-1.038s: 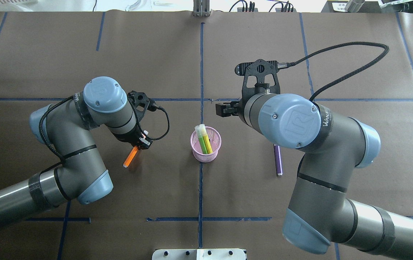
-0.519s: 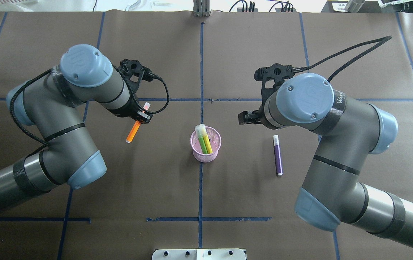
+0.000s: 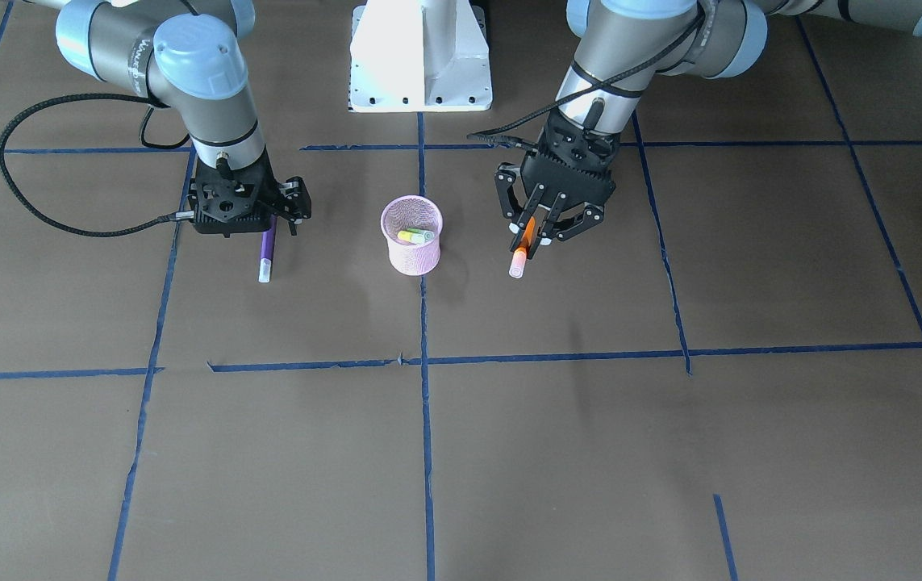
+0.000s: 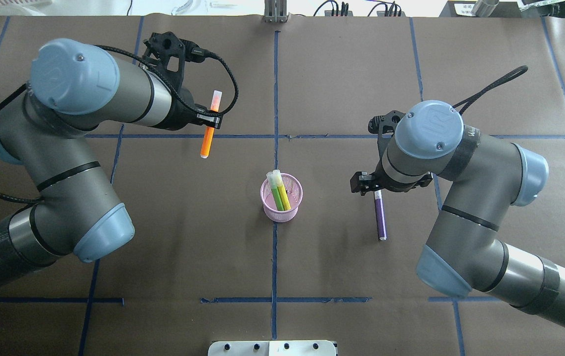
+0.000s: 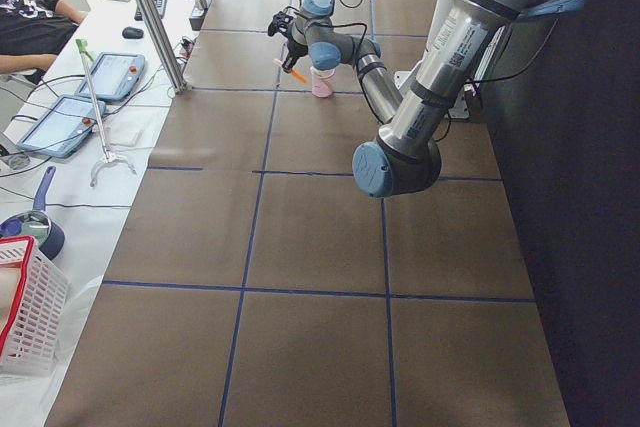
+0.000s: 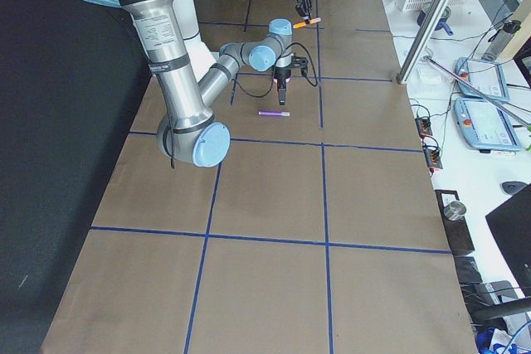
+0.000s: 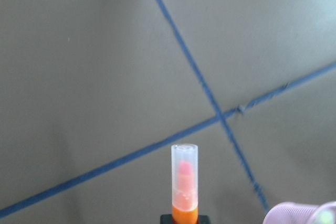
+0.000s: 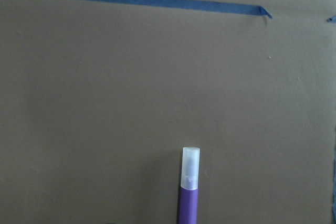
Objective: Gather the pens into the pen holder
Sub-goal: 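Lift the orange marker with the left gripper while the right gripper reaches the purple marker, then carry the orange marker over the cup while the right gripper grips the purple marker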
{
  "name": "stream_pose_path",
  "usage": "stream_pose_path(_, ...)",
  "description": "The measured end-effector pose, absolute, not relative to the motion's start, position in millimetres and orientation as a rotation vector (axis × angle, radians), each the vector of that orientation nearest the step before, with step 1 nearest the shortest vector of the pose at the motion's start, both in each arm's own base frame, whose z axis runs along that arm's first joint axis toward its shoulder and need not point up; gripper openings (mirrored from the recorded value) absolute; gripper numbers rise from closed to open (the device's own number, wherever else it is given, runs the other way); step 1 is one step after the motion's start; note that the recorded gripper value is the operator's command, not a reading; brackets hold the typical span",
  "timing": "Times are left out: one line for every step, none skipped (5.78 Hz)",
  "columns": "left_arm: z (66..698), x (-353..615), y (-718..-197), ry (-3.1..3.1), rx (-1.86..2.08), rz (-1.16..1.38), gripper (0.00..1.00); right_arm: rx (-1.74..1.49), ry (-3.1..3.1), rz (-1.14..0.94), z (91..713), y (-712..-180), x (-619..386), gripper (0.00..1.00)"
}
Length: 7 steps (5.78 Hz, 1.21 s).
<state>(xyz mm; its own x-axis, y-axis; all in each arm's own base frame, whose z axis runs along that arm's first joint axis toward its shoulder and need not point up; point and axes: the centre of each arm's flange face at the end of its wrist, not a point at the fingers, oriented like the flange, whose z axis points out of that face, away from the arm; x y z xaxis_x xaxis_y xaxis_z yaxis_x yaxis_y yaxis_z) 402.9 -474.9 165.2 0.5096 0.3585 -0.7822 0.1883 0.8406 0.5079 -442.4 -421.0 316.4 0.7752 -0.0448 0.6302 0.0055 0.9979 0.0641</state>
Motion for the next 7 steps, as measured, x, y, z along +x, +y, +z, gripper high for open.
stream_pose_path(151,393,-473,1.119,0.638,0.015,0.0,0.014,-0.678,-0.031,330,-424,-444,1.0)
stream_pose_path(140,386,-472,1.191,0.685,-0.081,0.0,-0.022,-0.677,-0.027,338,-427,-447,1.0)
stream_pose_path(133,384,-468,1.26,0.724,-0.176,0.0,-0.05,-0.679,-0.028,343,-427,-450,1.0)
stream_pose_path(128,389,-461,1.326,0.759,-0.249,0.0,-0.075,-0.679,-0.03,348,-428,-453,1.0)
stream_pose_path(127,402,-446,1.381,0.792,-0.298,0.0,-0.095,-0.673,-0.029,354,-430,-458,1.0)
stream_pose_path(125,416,-429,1.414,0.813,-0.324,0.0,-0.098,-0.676,-0.03,361,-435,-463,1.0)
stream_pose_path(129,426,-418,1.42,0.818,-0.333,0.0,-0.09,-0.698,-0.032,366,-439,-469,1.0)
